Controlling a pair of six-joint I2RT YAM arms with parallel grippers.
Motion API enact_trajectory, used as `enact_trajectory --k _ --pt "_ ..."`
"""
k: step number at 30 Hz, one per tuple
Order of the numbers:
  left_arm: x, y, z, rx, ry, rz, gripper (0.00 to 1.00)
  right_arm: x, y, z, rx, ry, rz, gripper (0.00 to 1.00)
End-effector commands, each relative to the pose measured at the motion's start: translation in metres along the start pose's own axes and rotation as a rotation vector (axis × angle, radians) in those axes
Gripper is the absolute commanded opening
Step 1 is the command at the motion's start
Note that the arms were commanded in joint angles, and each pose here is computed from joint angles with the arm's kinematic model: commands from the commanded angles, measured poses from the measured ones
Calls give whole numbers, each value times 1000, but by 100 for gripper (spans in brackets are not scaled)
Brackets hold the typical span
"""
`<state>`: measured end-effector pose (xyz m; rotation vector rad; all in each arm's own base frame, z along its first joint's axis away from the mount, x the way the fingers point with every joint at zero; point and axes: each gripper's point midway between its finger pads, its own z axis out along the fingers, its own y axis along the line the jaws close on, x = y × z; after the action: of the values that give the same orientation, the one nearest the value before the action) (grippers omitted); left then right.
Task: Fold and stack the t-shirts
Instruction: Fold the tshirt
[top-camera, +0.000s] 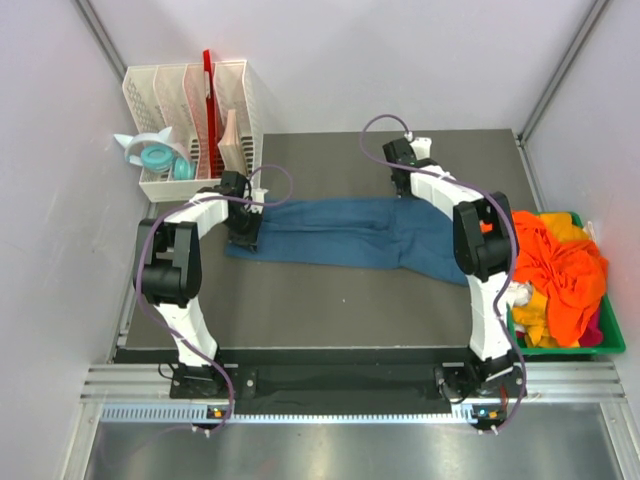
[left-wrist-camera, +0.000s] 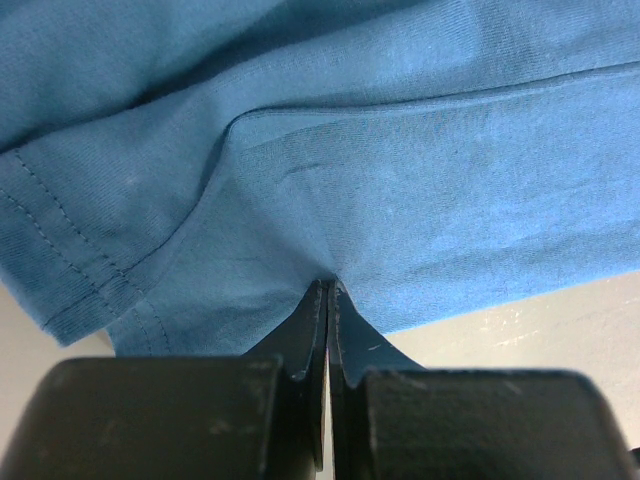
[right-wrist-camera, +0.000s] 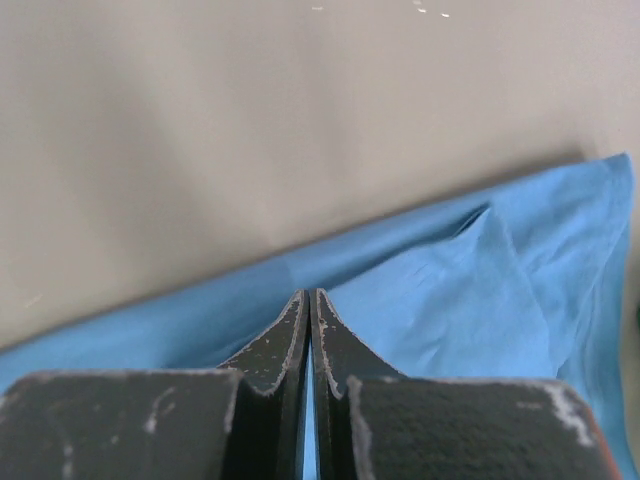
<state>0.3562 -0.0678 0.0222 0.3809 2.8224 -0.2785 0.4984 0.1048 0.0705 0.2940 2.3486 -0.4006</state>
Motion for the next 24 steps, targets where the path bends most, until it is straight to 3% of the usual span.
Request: enact_trajectory --k 1,3,6,9,13,19,24 --pt "8 8 5 -35 25 -6 0 -33 -14 2 -32 -54 50 0" --pt "-1 9 -2 -32 -19 -7 0 -60 -15 -31 -108 -137 88 2" --pt "-16 9 -19 -8 -103 -33 1 -60 -14 -79 -187 -182 85 8" --pt "-39 10 -39 9 -211 -74 6 -38 -5 -120 -242 -201 60 18" --pt "-64 15 -55 -25 -313 -88 15 18 23 -144 -324 -119 29 33" --pt "-54 49 -25 -164 -169 -156 14 92 50 -143 -339 -3 -16 33" --pt "-44 66 -11 -193 -143 -177 13 114 49 -132 -321 35 -12 32"
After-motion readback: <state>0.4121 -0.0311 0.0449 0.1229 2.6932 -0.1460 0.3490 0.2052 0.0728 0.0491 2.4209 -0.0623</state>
